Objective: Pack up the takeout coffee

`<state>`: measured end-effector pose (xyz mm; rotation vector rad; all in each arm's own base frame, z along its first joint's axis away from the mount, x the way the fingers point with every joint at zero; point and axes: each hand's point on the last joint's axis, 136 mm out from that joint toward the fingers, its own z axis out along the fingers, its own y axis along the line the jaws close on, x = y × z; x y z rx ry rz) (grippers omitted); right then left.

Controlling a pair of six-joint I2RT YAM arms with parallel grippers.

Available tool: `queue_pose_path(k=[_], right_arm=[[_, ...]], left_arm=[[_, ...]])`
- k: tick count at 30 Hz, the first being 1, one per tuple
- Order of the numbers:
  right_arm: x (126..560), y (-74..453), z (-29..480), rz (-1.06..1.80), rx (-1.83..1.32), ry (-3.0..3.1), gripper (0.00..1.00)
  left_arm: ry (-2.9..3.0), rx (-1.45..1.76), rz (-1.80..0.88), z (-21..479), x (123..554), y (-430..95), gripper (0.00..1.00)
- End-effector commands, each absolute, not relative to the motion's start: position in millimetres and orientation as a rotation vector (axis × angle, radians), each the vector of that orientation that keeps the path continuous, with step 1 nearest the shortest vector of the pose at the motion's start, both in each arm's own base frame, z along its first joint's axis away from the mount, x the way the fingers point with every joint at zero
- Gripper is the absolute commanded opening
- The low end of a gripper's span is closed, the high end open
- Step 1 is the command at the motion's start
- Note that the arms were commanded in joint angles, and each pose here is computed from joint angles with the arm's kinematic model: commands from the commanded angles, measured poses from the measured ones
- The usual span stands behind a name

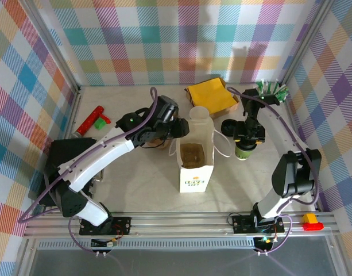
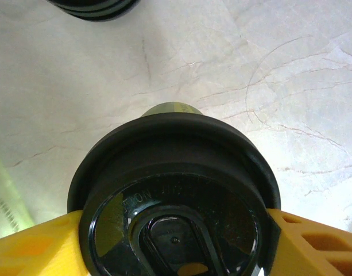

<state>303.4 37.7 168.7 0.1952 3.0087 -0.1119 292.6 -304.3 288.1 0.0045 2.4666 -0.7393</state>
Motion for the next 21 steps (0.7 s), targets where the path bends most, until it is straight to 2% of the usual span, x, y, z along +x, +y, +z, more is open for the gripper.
queue_pose_path(k=[1, 11, 21], right_arm=[[280.6, 39.3, 209.9, -0.102, 0.228, 2.956, 0.63], [239.0, 47.4, 288.0, -0.046, 0.217, 2.821, 0.60], [210.3, 64.3, 337.4, -0.073, 0.134, 2.737, 0.58]], left_arm=[[2.435, 0.048, -0.750, 313.0, 289.2, -298.6, 0.42], [2.388, 0.048, -0.614, 330.8, 272.0, -253.3, 0.46], [2.378, -0.065, -0.629, 292.6, 230.4, -203.0, 0.42]])
